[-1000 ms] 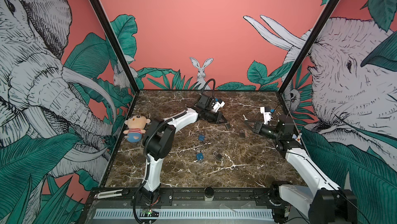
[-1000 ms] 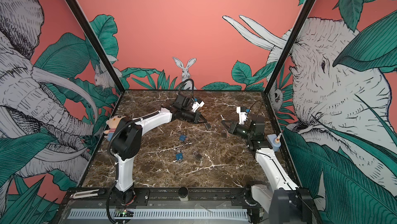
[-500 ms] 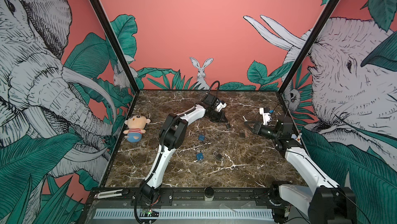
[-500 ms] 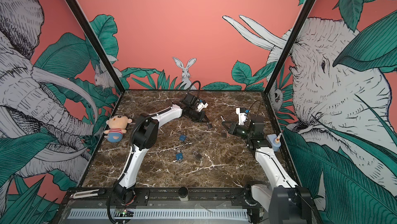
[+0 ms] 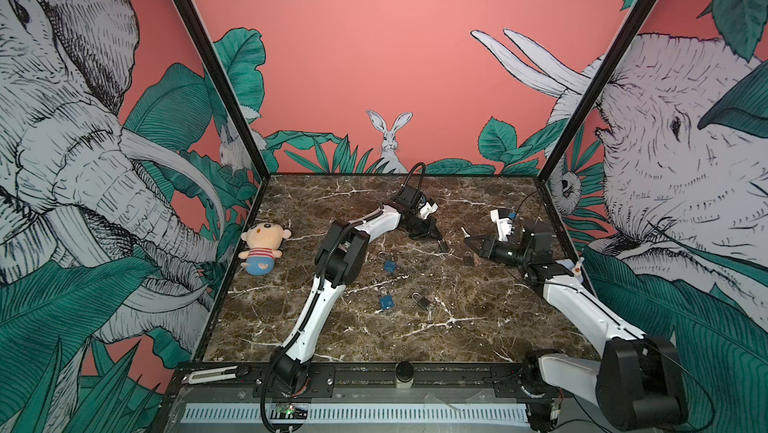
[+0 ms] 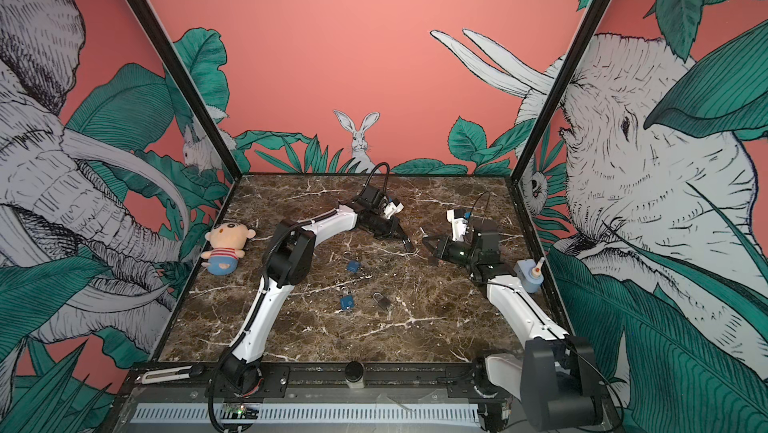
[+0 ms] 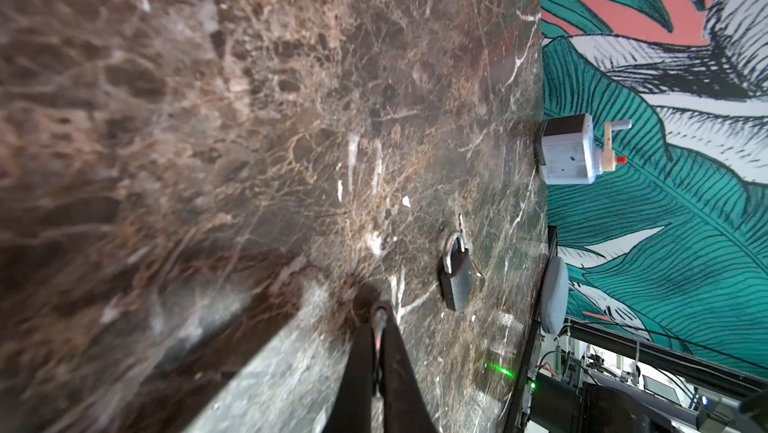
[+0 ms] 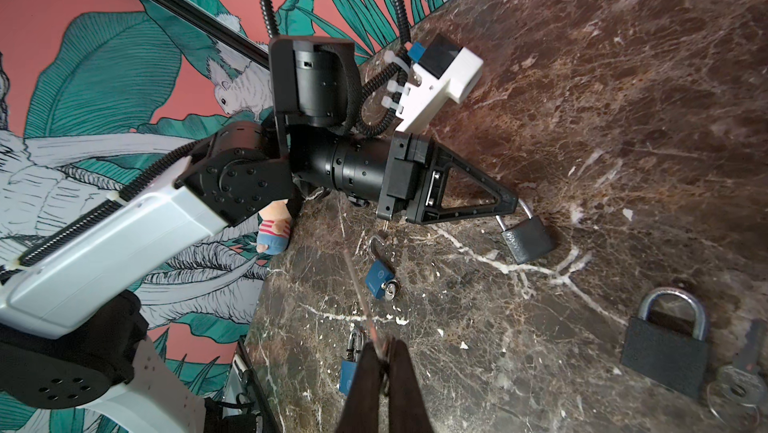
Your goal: Lock with the key
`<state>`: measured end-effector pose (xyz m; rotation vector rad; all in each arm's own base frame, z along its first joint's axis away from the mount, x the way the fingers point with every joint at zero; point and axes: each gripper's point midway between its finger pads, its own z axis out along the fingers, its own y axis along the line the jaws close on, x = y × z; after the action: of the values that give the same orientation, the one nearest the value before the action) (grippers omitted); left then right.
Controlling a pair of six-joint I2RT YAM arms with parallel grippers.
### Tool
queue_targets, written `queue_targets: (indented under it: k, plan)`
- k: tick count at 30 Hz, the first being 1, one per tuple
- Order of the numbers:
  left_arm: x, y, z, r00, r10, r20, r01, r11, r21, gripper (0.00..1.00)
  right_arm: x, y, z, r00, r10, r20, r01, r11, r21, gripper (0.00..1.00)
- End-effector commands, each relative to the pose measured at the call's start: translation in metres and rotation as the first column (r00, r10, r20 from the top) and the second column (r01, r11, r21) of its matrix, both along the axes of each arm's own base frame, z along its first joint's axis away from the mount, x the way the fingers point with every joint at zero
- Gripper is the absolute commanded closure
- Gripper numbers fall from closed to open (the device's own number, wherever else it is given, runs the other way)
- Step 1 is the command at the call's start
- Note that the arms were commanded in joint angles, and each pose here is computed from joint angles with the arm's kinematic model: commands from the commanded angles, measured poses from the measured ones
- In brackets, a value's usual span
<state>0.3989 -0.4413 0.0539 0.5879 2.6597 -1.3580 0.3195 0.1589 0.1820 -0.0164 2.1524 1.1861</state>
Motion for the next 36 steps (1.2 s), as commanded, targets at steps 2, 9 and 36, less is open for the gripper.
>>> queue_targets:
  k: [2, 9, 36]
  plan:
    - [0.005, -0.001, 0.009, 0.999, 0.007, 0.040, -0.008, 1.000, 0.011, 0.96, 0.015, 0.004, -0.004, 0.999, -0.027, 0.017, 0.028, 0.998, -0.055, 1.00]
    - [0.017, 0.014, 0.014, 0.991, 0.060, 0.122, -0.069, 0.995, 0.070, 0.74, 0.032, -0.002, -0.020, 0.995, -0.091, -0.029, 0.087, 0.990, -0.112, 1.00]
    - [0.001, 0.121, 0.146, 0.924, 0.298, 0.242, -0.250, 0.945, -0.208, 0.73, 0.075, 0.011, -0.121, 0.961, -0.177, -0.211, 0.086, 0.919, -0.384, 1.00]
